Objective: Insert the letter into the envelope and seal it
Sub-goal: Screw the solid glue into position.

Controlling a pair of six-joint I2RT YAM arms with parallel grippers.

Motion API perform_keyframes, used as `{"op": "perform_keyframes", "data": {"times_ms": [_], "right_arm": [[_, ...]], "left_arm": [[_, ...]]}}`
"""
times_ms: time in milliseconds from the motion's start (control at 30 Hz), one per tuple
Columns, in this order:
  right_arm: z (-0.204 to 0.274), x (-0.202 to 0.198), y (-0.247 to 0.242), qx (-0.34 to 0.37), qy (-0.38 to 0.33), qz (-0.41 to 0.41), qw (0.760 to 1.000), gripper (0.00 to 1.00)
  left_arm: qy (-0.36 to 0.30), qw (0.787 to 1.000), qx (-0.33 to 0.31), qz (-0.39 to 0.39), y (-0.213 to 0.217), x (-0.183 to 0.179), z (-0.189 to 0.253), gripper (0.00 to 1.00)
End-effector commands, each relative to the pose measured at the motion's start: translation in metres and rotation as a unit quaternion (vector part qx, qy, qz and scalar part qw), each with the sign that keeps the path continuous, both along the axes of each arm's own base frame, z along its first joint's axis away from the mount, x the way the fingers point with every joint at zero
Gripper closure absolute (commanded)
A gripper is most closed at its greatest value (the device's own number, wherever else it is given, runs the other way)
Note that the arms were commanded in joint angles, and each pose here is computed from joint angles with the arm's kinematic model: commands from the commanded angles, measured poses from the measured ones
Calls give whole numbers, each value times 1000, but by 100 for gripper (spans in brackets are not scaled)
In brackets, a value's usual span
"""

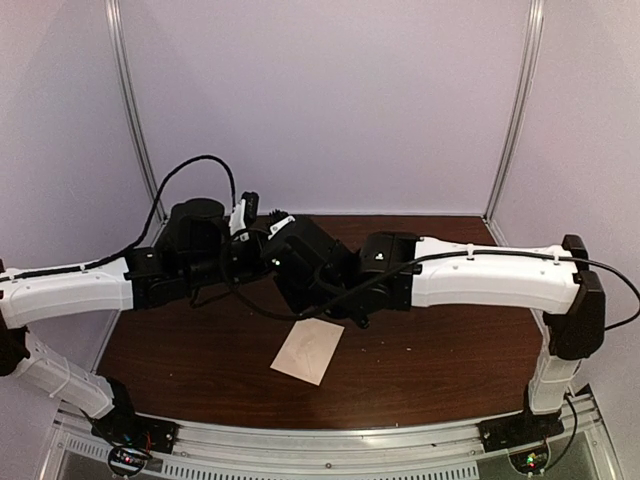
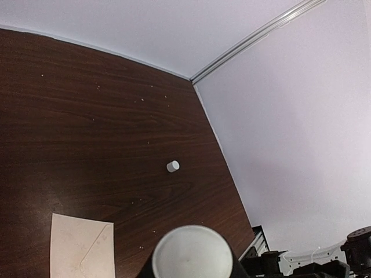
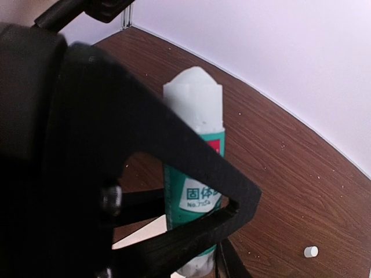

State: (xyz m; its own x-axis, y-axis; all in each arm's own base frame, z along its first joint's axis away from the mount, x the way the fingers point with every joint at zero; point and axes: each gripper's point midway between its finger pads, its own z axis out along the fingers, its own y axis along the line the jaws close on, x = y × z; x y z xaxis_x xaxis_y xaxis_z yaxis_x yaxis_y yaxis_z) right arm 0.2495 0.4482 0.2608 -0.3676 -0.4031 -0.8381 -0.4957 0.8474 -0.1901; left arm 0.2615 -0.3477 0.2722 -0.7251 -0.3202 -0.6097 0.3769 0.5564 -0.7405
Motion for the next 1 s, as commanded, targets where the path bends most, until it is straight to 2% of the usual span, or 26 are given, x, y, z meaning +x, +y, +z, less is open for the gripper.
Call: {"op": "perform_keyframes", "data": {"times_ms": [0, 100, 233, 333, 433, 600, 733, 833, 967], "right_arm": [[29, 3, -3, 79, -15, -23, 996, 82], [46, -1, -12, 133, 3, 4, 991, 70], [64, -12, -22, 213, 40, 82, 973, 42], [79, -27, -29, 274, 59, 170, 945, 27], [90, -49, -32, 334, 90, 267, 900, 19], [108, -84, -40, 426, 147, 388, 804, 16], [126, -108, -41, 463, 166, 452, 744, 18], [134, -116, -41, 477, 172, 475, 719, 22], [134, -118, -36, 481, 181, 484, 708, 27]], "left_arm": [[-23, 998, -35, -41, -20, -15, 15, 100], [-38, 997, -43, -45, -16, -17, 27, 100], [-67, 994, -57, -57, -10, -22, 48, 100], [-98, 990, -65, -77, -6, -30, 66, 99], [-130, 983, -75, -104, -4, -40, 82, 100], [-188, 964, -96, -161, -5, -63, 107, 100], [-232, 938, -125, -227, -9, -89, 124, 99], [-247, 922, -137, -263, -12, -102, 131, 100], [-258, 911, -148, -285, -13, -110, 136, 100]]}}
